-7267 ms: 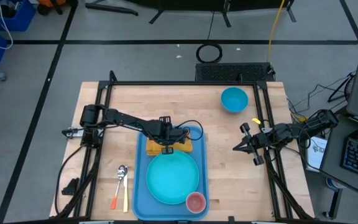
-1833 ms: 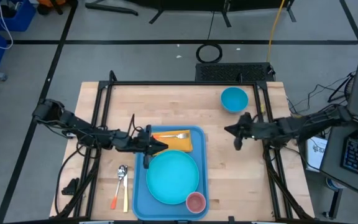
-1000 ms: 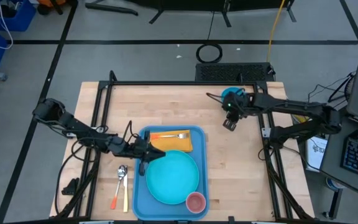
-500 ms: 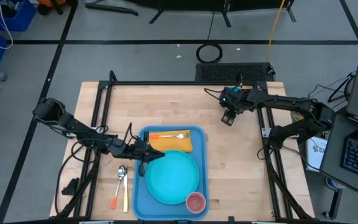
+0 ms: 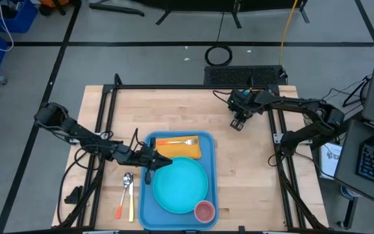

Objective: Set up tray
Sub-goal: Put the blue bowl on the blue plate on the blue serving tray

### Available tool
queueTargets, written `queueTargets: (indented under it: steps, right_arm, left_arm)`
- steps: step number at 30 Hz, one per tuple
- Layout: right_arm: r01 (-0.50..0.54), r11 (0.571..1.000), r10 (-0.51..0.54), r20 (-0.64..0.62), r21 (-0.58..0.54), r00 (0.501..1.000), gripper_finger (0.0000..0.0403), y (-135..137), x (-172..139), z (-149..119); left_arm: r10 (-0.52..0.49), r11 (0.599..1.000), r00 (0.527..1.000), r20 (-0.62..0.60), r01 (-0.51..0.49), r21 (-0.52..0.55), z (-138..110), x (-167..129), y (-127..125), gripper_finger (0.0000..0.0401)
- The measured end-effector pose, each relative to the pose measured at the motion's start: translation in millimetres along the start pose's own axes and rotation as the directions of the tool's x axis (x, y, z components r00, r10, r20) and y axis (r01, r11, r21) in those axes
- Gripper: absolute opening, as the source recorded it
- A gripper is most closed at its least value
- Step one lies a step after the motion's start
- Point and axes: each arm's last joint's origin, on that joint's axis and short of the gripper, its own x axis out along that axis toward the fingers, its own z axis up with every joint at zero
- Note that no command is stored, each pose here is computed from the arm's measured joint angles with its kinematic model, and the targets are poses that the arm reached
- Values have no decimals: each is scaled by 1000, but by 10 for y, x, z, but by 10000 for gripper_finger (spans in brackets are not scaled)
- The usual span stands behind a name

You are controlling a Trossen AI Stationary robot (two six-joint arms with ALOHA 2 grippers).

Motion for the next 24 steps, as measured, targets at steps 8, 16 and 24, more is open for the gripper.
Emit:
queueTargets:
  steps: [8, 16, 24]
  right_arm:
    - [48, 994, -43, 55, -100, 998, 5, 128, -130, -30]
    - [35, 960, 32, 231, -279, 973, 3, 492, -532, -195]
    - [-108, 878, 328, 422, -466, 845, 2, 1016, -871, -255]
  left_arm:
    - [-1, 1000, 1000, -1, 1, -4, -1, -1, -2, 16]
    - [-10, 1000, 1000, -2, 10, 4, -5, -9, -27, 7]
    - [24, 1000, 1000, 6, -24, -3, -2, -8, -15, 35]
